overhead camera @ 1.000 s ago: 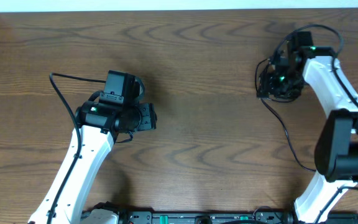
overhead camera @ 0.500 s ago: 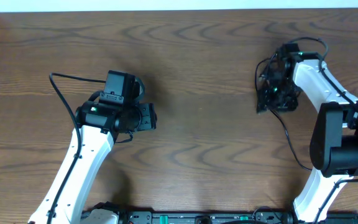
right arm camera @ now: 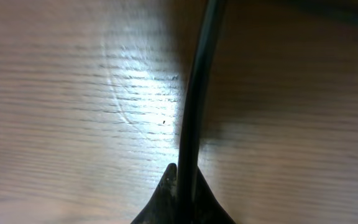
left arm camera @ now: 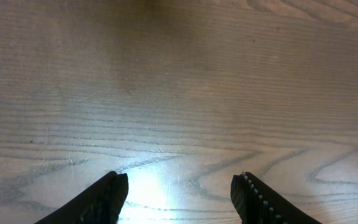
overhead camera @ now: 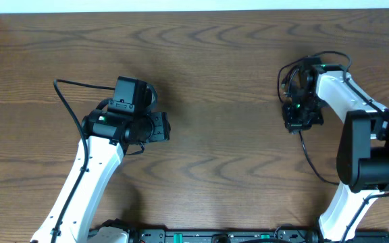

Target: Untangle cables

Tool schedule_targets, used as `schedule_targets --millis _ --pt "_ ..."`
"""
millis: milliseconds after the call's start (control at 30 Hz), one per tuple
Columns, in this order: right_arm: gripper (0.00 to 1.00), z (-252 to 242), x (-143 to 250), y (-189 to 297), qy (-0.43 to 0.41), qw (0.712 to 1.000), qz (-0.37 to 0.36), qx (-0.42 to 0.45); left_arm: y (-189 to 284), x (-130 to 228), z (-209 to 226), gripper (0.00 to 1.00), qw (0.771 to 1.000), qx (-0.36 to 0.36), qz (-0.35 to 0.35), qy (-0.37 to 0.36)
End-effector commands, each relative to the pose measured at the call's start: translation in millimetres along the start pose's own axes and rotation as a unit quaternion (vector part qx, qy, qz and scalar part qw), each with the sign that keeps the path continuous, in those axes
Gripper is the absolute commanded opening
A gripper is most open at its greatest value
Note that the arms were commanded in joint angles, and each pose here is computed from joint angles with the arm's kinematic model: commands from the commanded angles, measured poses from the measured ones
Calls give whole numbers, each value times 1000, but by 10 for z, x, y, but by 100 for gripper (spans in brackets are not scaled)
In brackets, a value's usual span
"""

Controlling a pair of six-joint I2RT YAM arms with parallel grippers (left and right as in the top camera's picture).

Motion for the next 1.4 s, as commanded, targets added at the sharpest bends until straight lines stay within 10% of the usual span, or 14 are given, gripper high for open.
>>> schedule_targets --millis 0,433,933,1367 --pt "1 -65 -117 623 -44 994 -102 1 -34 37 31 59 1000 -8 7 -3" --pt "1 -1339 816 2247 -293 883 -344 130 -34 37 31 59 1000 -8 7 -3" --pt "1 -1798 1009 2267 -368 849 -352 143 -33 55 38 59 1000 -10 12 -2" --pt "1 -2268 1164 2378 -509 743 -387 198 -33 62 41 59 1000 -11 14 -2"
Point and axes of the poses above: each gripper's point midway between its finger pads, its own y axis back along the fingers, its own z axis along the line the jaws close on, x = y × z, the point moved 6 cm from there along y, back along the fingers, and after that the axes turned 4 degrees about y, right-handed, at the moved point
